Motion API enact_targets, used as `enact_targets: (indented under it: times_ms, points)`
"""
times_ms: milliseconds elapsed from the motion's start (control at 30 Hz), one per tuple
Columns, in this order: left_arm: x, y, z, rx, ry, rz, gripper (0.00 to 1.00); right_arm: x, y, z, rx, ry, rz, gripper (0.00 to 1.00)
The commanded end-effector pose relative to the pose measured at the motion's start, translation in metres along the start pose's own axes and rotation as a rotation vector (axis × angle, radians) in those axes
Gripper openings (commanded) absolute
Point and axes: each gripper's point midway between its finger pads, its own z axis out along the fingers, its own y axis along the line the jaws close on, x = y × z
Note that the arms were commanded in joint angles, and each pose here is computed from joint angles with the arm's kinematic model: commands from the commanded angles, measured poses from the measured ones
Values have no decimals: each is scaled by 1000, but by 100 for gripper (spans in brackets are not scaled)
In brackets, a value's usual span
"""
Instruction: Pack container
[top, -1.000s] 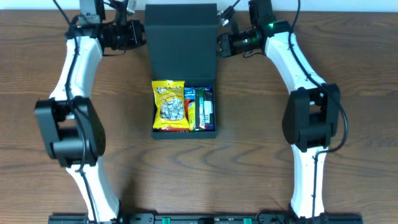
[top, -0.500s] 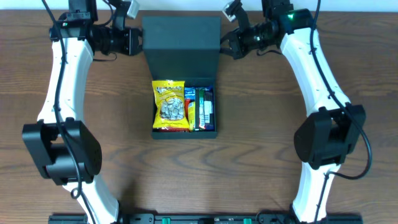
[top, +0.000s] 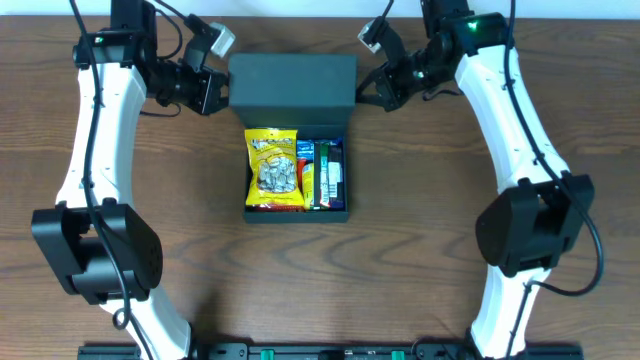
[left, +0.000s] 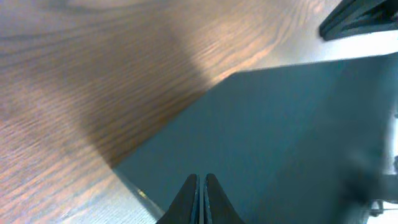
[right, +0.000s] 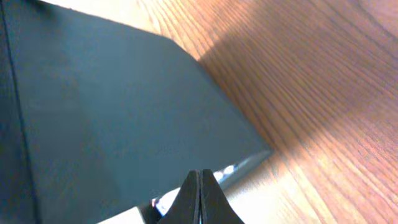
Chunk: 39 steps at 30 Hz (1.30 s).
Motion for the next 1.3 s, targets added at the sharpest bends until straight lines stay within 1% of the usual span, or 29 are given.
enact_targets:
  times_ms: [0,200,400,800,833,867,900,933,1133,1267]
  points:
    - [-2,-4,-12,-58,12,82,6,-8,11,-18,50,-18,-87,1]
    - [-2,-4,-16,-81,20,99,6,-6,14,-21,51,-14,-85,2]
    - [1,2,-24,-159,45,118,6,-6,14,-22,53,-13,-84,1]
    - [2,1,-26,-169,49,124,6,-6,14,-22,54,-13,-80,2]
    - [2,2,-26,-172,51,123,11,-6,14,-22,54,-13,-80,8]
    - [2,2,-27,-176,53,123,38,-6,14,-22,54,-13,-81,35]
    - [3,3,-27,-179,56,121,97,-6,14,-22,54,-13,-81,68]
    - [3,3,-27,-182,57,117,95,-6,14,-22,54,-13,-80,99]
    - [9,-1,-27,-167,78,88,95,-2,11,-22,72,6,-71,99]
    - [11,-9,-36,-187,82,93,95,21,2,-29,165,111,-27,99]
